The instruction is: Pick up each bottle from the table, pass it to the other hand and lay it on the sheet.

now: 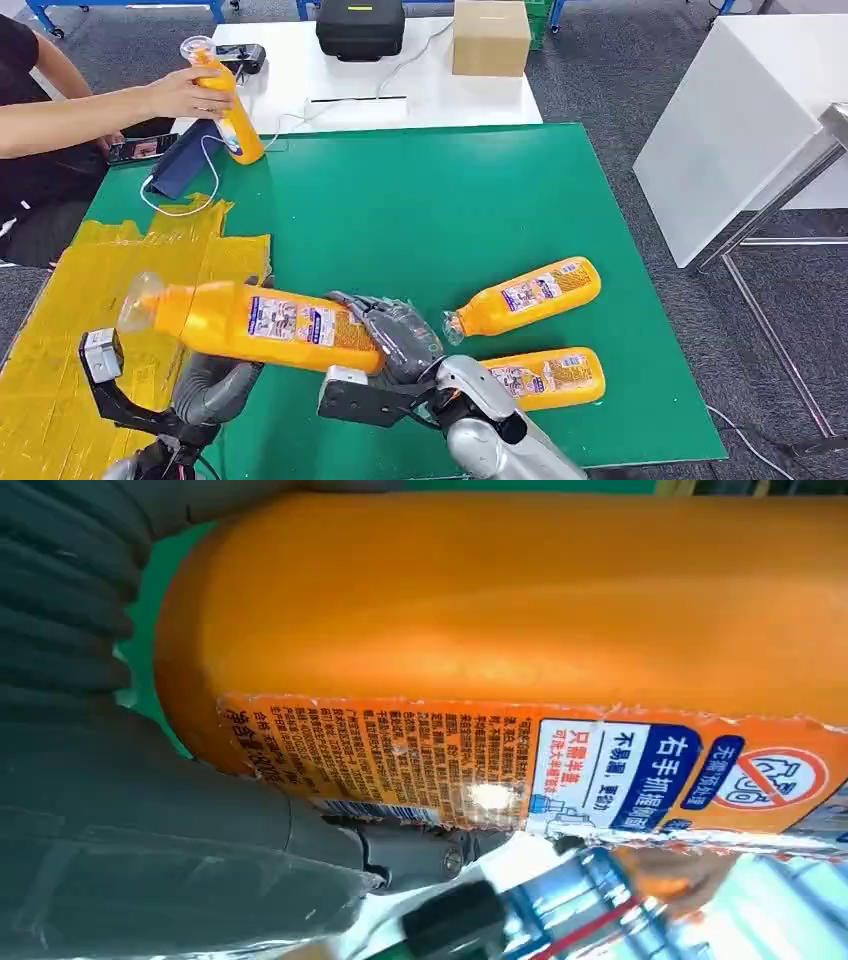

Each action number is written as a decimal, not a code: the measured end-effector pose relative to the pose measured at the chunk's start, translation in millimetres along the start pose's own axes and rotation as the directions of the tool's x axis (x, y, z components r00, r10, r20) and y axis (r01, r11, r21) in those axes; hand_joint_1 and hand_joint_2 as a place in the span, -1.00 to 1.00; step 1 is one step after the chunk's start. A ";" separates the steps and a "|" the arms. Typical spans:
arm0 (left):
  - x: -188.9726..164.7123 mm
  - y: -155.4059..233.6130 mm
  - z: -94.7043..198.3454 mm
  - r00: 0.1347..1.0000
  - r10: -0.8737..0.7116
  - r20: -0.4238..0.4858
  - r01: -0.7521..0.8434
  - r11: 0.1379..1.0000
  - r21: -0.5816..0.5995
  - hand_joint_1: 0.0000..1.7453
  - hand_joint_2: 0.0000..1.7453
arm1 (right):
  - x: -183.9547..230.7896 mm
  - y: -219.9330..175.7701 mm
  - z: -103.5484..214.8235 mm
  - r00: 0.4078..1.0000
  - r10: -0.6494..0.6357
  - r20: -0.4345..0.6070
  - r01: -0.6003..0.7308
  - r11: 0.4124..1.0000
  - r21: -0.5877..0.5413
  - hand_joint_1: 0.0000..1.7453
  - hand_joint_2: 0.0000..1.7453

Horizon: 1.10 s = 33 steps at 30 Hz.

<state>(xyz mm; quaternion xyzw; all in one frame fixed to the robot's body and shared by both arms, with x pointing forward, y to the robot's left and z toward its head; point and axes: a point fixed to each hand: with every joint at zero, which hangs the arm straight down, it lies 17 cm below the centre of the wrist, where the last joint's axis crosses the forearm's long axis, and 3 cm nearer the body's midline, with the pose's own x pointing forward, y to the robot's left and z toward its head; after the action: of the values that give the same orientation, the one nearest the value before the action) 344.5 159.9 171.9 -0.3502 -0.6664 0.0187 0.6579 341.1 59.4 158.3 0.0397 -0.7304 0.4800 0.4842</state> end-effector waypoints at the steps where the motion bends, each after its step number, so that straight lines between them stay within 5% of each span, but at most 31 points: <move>1: 0.7 1.0 -0.5 1.000 0.002 0.002 -0.002 1.000 0.006 -1.00 1.00 | 2.3 6.5 0.5 1.000 0.004 0.006 -0.004 1.000 0.023 1.00 1.00; 14: 13.5 4.0 -2.9 0.996 0.074 0.050 -0.075 0.997 0.022 -0.90 1.00 | 9.3 30.3 -3.6 0.999 0.036 0.029 -0.039 0.989 0.140 1.00 1.00; 15: 13.6 3.6 -2.8 0.996 0.077 0.051 -0.078 0.997 0.021 1.00 1.00 | 9.2 31.1 -3.7 0.999 0.033 0.028 -0.037 0.989 0.142 1.00 1.00; 31: 17.5 0.8 -0.8 0.992 0.098 0.077 -0.099 0.995 0.006 1.00 1.00 | 8.2 32.5 -4.1 0.999 0.032 0.028 -0.036 0.989 0.144 1.00 1.00; 33: 17.7 0.6 -0.7 0.992 0.099 0.078 -0.100 0.995 0.005 1.00 1.00 | 8.4 32.9 -4.0 0.999 0.033 0.029 -0.036 0.989 0.145 0.84 1.00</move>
<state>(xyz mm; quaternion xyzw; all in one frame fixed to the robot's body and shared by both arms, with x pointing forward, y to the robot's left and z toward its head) 347.4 168.7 187.0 -0.3792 -0.6732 0.0681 0.6312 322.1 83.5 143.1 0.0686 -0.7004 0.5397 0.4620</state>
